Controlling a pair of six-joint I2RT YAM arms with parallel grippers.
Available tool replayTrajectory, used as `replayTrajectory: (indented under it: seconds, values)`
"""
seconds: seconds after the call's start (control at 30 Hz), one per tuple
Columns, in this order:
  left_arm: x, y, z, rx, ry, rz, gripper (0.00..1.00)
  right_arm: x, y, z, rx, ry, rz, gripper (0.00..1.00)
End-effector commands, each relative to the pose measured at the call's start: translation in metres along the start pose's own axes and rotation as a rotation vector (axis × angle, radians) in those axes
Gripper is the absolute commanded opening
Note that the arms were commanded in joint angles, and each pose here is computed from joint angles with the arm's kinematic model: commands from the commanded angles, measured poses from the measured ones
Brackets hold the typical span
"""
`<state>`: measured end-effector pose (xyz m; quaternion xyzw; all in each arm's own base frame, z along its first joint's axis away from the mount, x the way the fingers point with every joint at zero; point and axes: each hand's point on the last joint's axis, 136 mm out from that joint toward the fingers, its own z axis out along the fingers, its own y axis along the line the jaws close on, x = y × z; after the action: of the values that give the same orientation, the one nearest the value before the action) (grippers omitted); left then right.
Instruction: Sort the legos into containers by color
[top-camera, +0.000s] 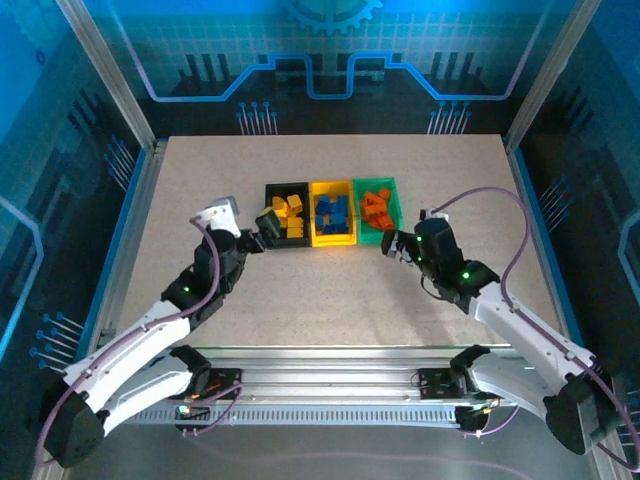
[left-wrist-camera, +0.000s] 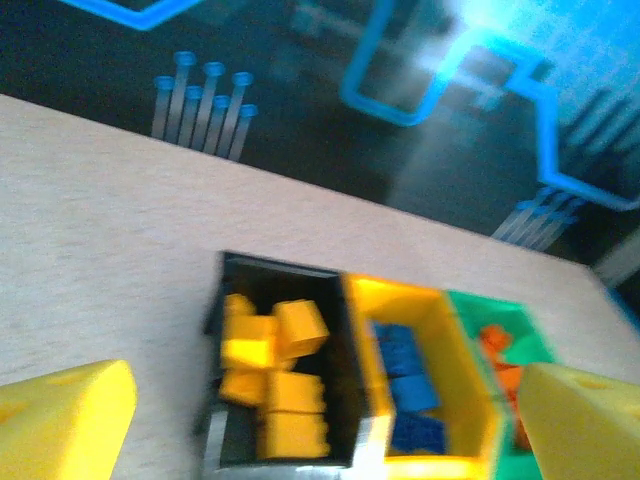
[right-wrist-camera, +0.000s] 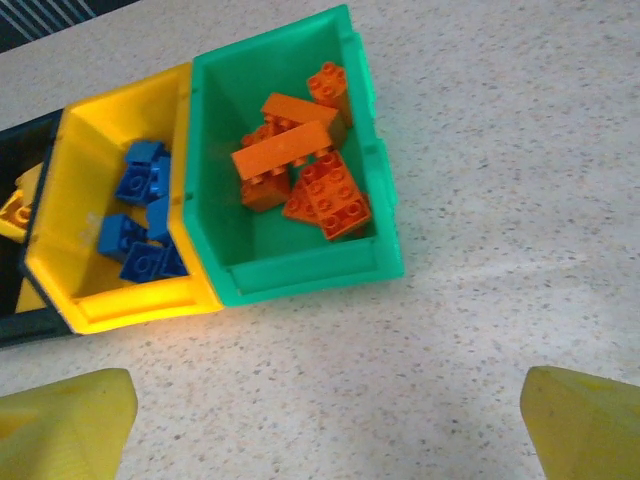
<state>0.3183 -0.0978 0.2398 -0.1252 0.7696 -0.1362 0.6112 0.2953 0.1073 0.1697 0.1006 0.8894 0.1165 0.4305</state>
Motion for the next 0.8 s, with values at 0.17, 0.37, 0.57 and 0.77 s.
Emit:
replayTrajectory:
  seconds: [0.17,0.37,0.57,0.77]
  values:
    - [0.004,0.129,0.029,-0.414,0.004,0.211,0.99,-0.026,-0.015,-0.007,0.05,-0.19,0.067,1.0]
    - [0.027,0.156,0.06,-0.397,-0.011,0.257,0.99,-0.03,-0.023,-0.011,0.11,-0.194,-0.018,1.0]
    - [0.057,0.148,0.086,-0.27,-0.029,0.312,0.99,-0.035,-0.034,-0.016,0.173,-0.207,-0.043,1.0]
    - [0.073,0.145,0.096,-0.21,0.014,0.325,0.99,-0.06,-0.067,-0.016,0.315,-0.267,-0.06,1.0]
